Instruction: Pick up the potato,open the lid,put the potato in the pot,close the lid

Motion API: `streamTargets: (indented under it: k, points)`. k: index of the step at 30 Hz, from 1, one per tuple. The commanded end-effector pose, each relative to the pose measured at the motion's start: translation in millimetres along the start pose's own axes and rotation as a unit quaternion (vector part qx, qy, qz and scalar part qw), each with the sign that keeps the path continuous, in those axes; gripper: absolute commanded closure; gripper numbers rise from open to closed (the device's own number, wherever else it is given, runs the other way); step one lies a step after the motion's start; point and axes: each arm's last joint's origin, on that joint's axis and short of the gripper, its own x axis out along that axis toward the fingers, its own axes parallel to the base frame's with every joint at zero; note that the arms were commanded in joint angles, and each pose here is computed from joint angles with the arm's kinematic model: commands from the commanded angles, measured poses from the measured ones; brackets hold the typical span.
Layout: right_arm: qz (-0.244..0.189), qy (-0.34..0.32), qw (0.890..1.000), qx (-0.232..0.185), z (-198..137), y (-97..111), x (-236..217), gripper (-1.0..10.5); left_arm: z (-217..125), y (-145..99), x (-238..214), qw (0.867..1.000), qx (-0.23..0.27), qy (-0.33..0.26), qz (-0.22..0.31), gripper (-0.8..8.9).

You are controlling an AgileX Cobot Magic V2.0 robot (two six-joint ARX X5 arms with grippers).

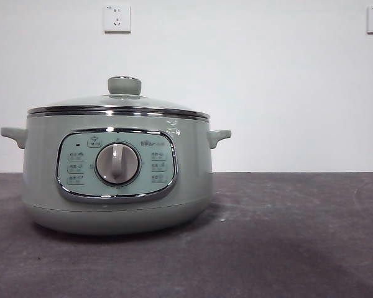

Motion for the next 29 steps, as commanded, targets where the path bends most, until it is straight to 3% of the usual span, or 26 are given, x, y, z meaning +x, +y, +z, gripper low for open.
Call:
streamTargets:
  k: [1,13,29]
  points:
    - [0.002,-0.016,1.0,0.0,-26.7,-3.1,4.2,9.5,-4.5,0.2,1.4,1.0,0.003,0.004,-0.001,8.16]
    - [-0.001,0.022,0.999,0.047,-88.7,-5.3,19.2,9.5,-4.5,0.2,1.4,1.0,0.003,0.004,-0.001,8.16]
    - [-0.004,0.02,0.999,0.05,-98.2,-5.6,22.1,9.5,-4.5,0.2,1.4,1.0,0.003,0.004,-0.001,8.16]
